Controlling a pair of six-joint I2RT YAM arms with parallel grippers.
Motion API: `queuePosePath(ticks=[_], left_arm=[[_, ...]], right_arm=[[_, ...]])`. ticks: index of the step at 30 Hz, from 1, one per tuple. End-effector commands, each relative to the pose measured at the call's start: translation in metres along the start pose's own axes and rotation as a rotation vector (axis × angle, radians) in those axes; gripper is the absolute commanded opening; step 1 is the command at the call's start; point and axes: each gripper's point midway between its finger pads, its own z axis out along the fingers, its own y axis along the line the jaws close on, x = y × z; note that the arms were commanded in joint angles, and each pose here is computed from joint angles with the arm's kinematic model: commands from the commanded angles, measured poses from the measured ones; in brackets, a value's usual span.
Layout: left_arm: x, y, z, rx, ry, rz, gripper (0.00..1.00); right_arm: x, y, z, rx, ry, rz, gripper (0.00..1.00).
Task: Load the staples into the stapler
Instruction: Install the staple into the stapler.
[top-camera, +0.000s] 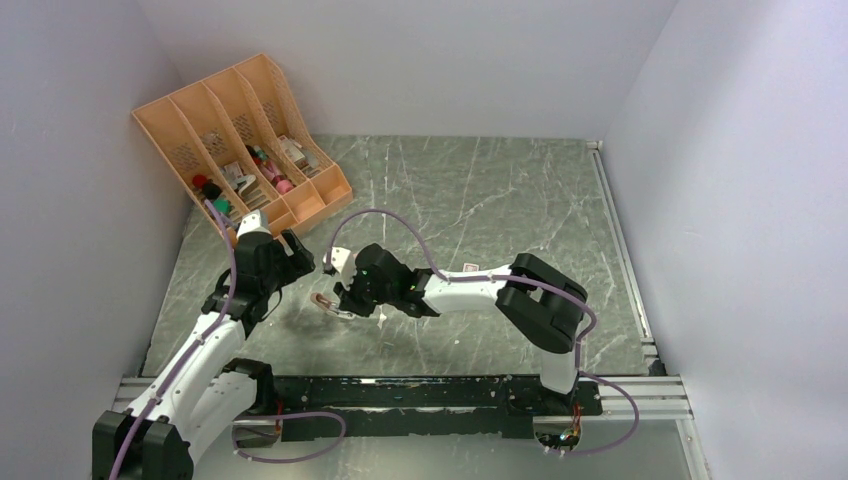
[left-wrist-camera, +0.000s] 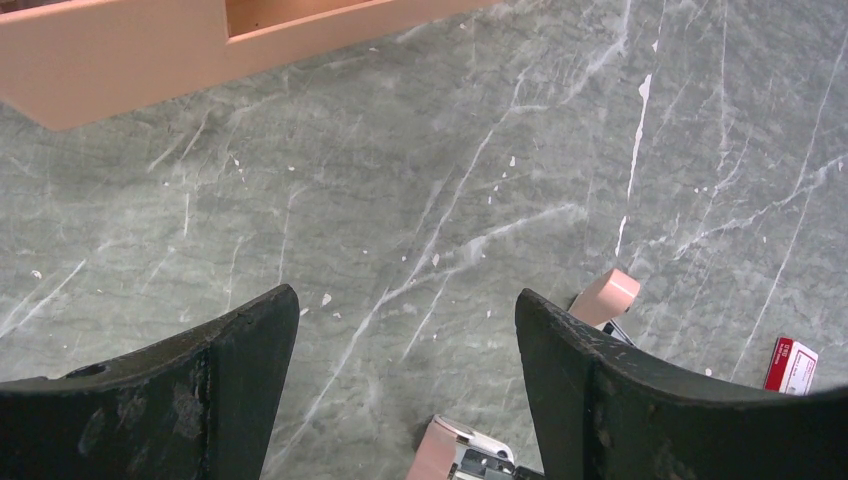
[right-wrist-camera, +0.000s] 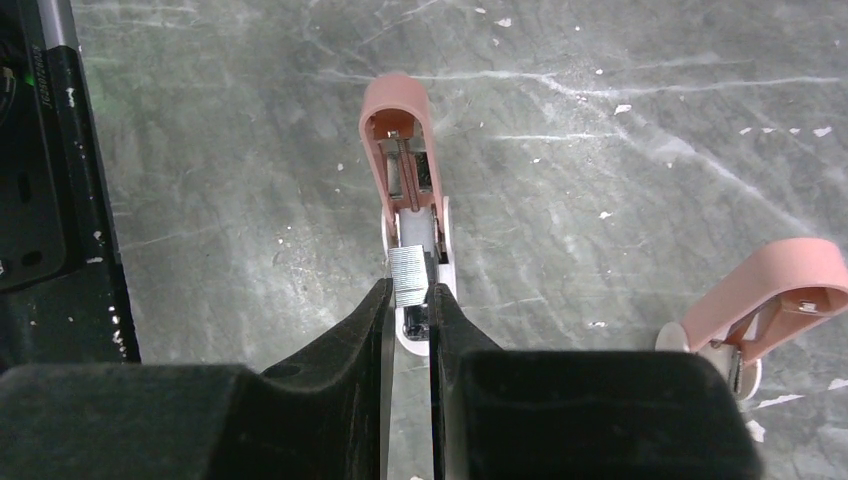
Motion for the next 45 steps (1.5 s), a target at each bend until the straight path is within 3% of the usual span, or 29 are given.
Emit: queuePosePath(ticks=[1,45], left_arm=[[-0.014,-0.009,-0.001,0.032,-0.037,-0.011,0.84],[-0.013,-0.009,0.000,0.032,-0.033,-0.009,0.84]], right_arm=[[0.003,0.005,0.004,-0.030,0.015,0.032,0.17],[0.021,-0.007,0.011,0.017,0.086,0.083,0.17]])
